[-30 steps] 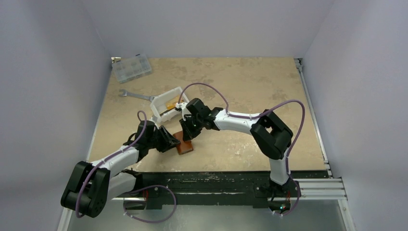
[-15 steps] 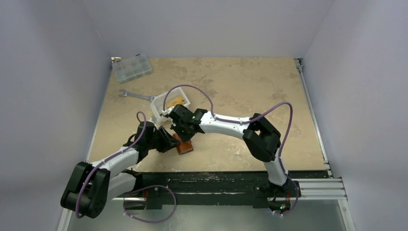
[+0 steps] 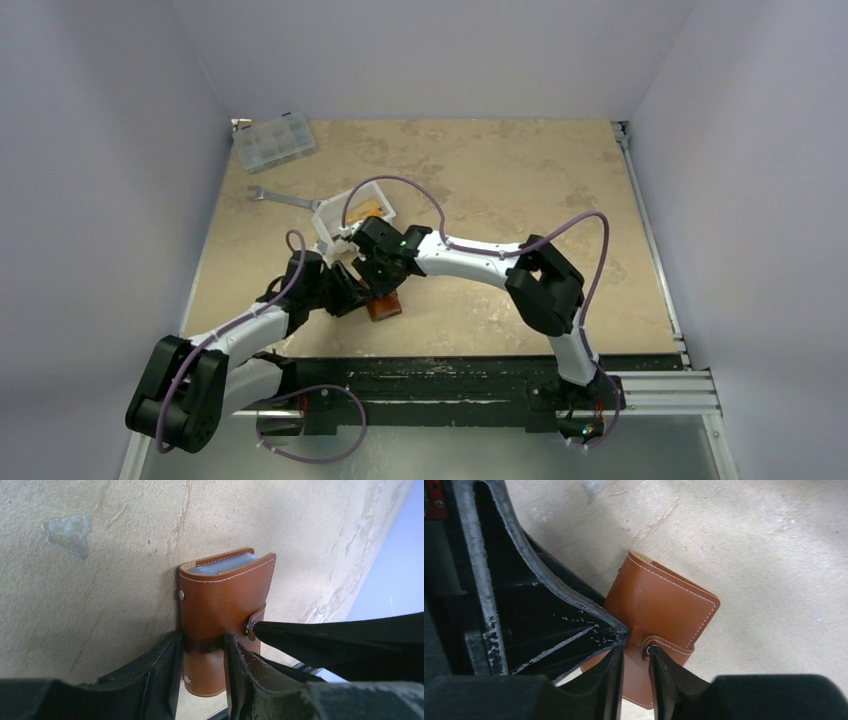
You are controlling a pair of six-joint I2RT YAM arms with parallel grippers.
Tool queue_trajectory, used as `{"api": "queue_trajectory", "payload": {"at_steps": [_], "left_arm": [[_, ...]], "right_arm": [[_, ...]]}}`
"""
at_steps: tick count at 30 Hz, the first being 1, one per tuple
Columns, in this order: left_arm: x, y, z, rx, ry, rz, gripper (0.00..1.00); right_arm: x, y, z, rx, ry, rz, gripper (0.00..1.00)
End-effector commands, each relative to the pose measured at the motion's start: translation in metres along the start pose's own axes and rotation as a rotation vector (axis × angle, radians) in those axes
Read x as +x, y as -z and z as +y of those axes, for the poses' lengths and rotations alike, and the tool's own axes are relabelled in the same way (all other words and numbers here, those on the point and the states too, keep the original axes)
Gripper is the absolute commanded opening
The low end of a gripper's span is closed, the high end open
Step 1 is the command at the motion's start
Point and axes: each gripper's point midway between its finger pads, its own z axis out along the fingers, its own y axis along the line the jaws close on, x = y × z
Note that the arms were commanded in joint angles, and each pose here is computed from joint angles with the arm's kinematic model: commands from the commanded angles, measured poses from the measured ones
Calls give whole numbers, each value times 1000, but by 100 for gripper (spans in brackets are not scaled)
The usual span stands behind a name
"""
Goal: Put the credit cards into the card holder
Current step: Close the card holder at the center of the board, then reset both arms
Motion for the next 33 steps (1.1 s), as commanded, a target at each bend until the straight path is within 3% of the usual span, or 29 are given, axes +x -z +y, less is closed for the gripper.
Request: {"api": "queue_trajectory", "payload": {"at_steps": [1, 5, 10, 14, 17, 21, 24, 27, 30, 33], "left_arm": [[-3, 2, -36, 91, -88, 32, 38], [0, 0, -37, 114, -147, 58, 40], [7, -15, -44, 150, -198, 110, 39], [23, -46, -79, 130, -309, 128, 39], [52, -84, -97, 102, -351, 178, 38], [84, -149, -152, 186, -367, 232, 38], [141, -197, -208, 306, -387, 366, 35], [191, -218, -246, 390, -409, 455, 34], [197, -221, -255, 407, -401, 468, 35], [169, -210, -257, 389, -426, 418, 37]], "right_arm": [[2, 2, 16, -168, -73, 17, 39], [-45, 85, -17, -162, -130, -202, 54], [-40, 149, -97, -17, -216, -331, 55], [-20, 199, -140, 63, -286, -441, 55], [-9, 233, -154, 131, -308, -519, 58], [11, 265, -170, 227, -362, -571, 64], [27, 298, -182, 316, -449, -644, 67], [38, 352, -191, 404, -548, -816, 72], [46, 399, -194, 456, -604, -962, 73], [56, 430, -199, 523, -625, -1034, 74]]}}
